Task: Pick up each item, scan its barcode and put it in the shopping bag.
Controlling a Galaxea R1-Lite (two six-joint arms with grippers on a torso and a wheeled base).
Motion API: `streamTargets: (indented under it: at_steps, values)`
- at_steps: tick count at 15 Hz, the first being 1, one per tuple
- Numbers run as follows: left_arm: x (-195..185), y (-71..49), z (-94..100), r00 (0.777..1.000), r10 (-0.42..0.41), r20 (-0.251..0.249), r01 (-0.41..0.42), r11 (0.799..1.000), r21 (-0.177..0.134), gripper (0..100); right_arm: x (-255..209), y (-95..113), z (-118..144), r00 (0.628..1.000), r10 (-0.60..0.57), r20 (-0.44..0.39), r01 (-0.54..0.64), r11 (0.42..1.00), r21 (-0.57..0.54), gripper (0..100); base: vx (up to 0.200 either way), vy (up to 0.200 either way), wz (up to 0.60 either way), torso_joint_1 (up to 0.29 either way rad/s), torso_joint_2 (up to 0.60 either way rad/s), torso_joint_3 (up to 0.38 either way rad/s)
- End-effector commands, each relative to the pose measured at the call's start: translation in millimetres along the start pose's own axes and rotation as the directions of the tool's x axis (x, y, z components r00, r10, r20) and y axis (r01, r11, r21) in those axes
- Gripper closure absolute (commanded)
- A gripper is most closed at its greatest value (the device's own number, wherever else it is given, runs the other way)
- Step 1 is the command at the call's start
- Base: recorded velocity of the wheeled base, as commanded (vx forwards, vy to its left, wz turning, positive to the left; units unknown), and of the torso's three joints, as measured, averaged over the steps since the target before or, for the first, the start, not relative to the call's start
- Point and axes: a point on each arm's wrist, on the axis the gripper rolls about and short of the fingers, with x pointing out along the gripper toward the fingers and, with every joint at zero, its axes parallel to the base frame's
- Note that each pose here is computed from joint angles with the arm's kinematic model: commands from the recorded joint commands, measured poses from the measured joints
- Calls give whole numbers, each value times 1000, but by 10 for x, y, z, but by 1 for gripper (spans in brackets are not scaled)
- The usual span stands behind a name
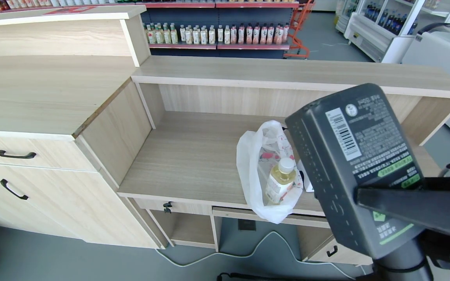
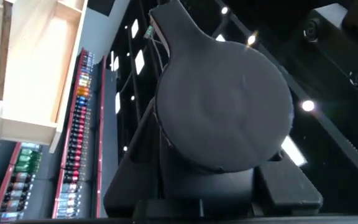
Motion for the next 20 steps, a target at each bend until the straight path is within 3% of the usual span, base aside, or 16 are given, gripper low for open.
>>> streamTargets:
  at_steps: [1, 8, 14, 20]
  values:
    - [0, 0, 0, 1000, 0, 0, 0, 1000, 0, 0, -53, -165, -46, 999, -44, -8, 43, 998, -50, 100, 0, 0, 0, 0, 0, 0]
    - [0, 0, -2, 1000, 0, -1, 0, 1000, 0, 0, -76, -184, -12, 998, -57, 29, 59, 997, -56, 100, 0, 0, 0, 0, 0, 0]
    - [0, 0, 0, 1000, 0, 0, 0, 1000, 0, 0, -38, -124, 118, 990, -49, 134, 46, 999, 29, 100, 0, 0, 0, 0, 0, 0]
    - [0, 0, 0, 1000, 0, 0, 0, 1000, 0, 0, -66, -152, 141, 988, -37, 152, 29, 998, 54, 100, 0, 0, 0, 0, 0, 0]
